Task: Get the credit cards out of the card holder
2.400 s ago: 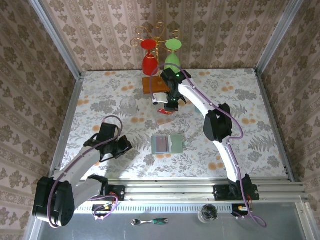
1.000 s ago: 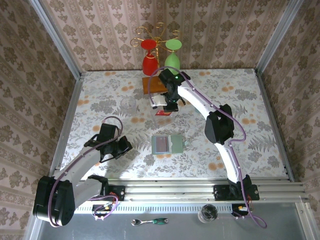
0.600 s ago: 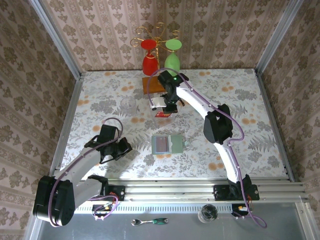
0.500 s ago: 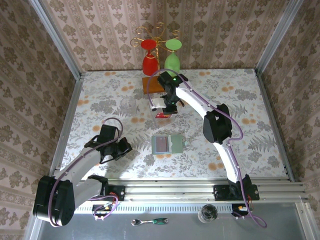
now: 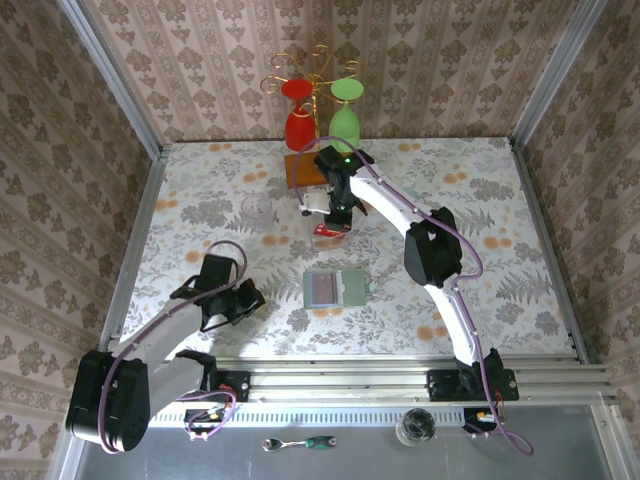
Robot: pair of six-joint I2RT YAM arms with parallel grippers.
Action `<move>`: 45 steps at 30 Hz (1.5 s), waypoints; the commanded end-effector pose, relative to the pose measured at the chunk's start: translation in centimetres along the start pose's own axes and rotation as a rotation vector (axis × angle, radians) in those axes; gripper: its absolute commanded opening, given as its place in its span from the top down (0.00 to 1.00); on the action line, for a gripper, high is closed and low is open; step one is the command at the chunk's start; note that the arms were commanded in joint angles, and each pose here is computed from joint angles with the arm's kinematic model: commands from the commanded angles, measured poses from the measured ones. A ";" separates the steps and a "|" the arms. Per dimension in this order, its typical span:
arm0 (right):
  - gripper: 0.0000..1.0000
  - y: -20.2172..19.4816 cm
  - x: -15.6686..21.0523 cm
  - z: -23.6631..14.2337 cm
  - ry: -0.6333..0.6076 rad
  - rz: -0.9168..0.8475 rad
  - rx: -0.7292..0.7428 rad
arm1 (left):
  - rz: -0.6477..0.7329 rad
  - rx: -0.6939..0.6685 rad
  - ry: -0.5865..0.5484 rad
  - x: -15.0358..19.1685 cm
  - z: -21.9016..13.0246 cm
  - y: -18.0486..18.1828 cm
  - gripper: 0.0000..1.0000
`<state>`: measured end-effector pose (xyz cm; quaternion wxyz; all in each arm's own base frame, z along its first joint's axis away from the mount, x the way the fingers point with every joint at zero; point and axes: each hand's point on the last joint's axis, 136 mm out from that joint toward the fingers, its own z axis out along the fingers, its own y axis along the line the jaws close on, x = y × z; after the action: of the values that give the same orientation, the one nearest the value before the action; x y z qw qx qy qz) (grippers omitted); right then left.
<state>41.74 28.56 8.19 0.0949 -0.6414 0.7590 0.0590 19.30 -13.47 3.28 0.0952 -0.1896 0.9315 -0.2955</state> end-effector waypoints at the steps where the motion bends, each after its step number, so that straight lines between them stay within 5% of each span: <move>1: 1.00 0.4 1.4 1.0 0.081 0.155 -0.019 | -0.028 0.012 0.014 0.3 0.3 0.3 0.95; 8: 1.00 0.3 1.0 -0.2 0.078 0.226 0.000 | -0.039 0.029 0.022 0.8 0.7 0.7 0.96; 23: 1.00 2.2 3.3 0.7 0.167 -0.055 -0.112 | -0.039 0.036 0.020 0.9 0.7 0.7 0.96; 24: 0.94 2.1 3.2 0.7 0.165 -0.060 -0.108 | -0.041 0.038 0.018 0.9 0.7 0.6 0.96; 30: 0.81 0.2 2.6 -0.6 0.142 -0.062 -0.005 | -0.040 0.038 0.016 0.6 0.7 0.4 0.96; 45: 0.89 -2.9 1.8 -3.7 0.077 -0.037 0.253 | -0.026 0.050 0.019 0.1 0.9 -0.4 0.96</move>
<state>42.81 25.53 9.27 0.1010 -0.6534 0.7494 -0.0365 18.81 -13.91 2.00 0.0820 -0.1972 0.9259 -0.3116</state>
